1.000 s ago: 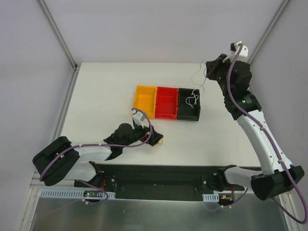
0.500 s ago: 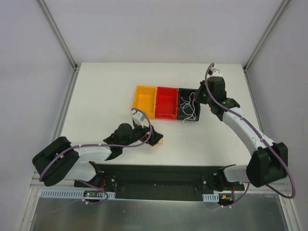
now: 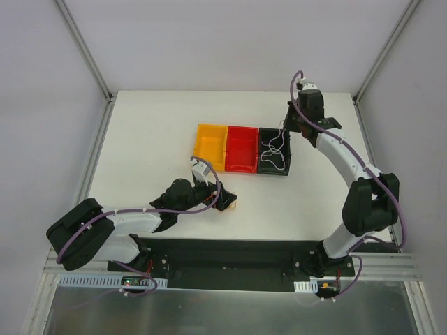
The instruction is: Untangle the cables
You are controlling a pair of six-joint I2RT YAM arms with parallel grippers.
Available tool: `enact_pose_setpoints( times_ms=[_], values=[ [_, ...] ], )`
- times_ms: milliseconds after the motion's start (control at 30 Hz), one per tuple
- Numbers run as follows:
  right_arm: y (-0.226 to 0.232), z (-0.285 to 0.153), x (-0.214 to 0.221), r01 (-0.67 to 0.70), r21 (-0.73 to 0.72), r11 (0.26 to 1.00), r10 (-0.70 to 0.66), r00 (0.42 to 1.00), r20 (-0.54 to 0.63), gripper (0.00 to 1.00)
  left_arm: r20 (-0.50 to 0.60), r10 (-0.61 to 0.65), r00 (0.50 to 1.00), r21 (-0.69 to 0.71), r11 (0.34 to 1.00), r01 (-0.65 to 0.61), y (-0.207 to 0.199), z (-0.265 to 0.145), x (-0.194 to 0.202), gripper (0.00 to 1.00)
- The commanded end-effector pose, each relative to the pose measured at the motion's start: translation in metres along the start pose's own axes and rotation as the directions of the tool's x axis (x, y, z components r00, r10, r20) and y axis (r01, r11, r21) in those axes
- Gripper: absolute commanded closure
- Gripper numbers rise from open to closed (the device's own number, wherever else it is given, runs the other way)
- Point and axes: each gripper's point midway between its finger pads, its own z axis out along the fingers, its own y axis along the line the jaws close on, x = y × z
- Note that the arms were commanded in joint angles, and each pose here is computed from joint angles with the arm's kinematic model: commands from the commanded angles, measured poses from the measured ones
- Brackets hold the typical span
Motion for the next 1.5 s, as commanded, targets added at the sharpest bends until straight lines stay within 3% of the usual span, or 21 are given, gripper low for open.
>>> enact_pose_setpoints(
  times_ms=[0,200,367,600,700,900,1133,1300,1400,1467],
  values=[
    [-0.001,-0.001,-0.013,0.066,0.008,0.998,-0.066,0.997,0.034,0.99,0.058,0.017,0.998,0.041,0.999,-0.019,-0.009,-0.001,-0.014,0.02],
    [-0.001,0.007,0.050,0.016,-0.022,1.000,-0.017,0.999,-0.048,0.99,0.059,0.017,0.998,0.044,0.999,-0.020,-0.010,0.000,-0.015,0.02],
    [0.001,0.007,0.089,0.056,-0.001,0.998,-0.056,0.993,-0.104,0.99,0.053,0.016,0.998,0.047,0.999,-0.018,-0.011,0.000,-0.013,0.02],
    [-0.006,0.034,0.089,0.145,0.048,0.988,-0.134,0.974,-0.181,0.98,0.061,0.016,0.998,0.045,0.999,-0.019,-0.010,-0.002,-0.015,0.02],
    [-0.006,0.039,0.076,0.187,0.064,0.980,-0.170,0.962,-0.215,0.89,0.060,0.016,0.998,0.048,0.999,-0.019,-0.011,-0.001,-0.015,0.02],
    [-0.012,0.017,0.075,0.202,0.097,0.975,-0.163,0.937,-0.308,0.54,0.058,0.016,0.998,0.045,0.999,-0.018,-0.010,-0.001,-0.014,0.02],
    [-0.004,-0.034,0.108,0.136,0.020,0.991,-0.124,0.948,-0.293,0.37,0.059,0.016,0.998,0.051,0.999,-0.019,-0.012,-0.001,-0.015,0.02],
    [-0.009,-0.032,0.123,0.115,0.038,0.993,-0.096,0.940,-0.327,0.37,0.053,0.016,0.998,0.053,0.998,-0.019,-0.012,-0.001,-0.013,0.02],
    [0.002,-0.024,0.134,0.044,0.011,0.999,-0.037,0.935,-0.352,0.50,0.057,0.015,0.998,0.052,0.998,-0.018,-0.011,-0.001,-0.014,0.02],
    [0.008,-0.020,0.143,-0.004,0.004,1.000,0.005,0.932,-0.362,0.53,0.058,0.015,0.998,0.051,0.999,-0.017,-0.011,-0.002,-0.014,0.02]
  ],
)
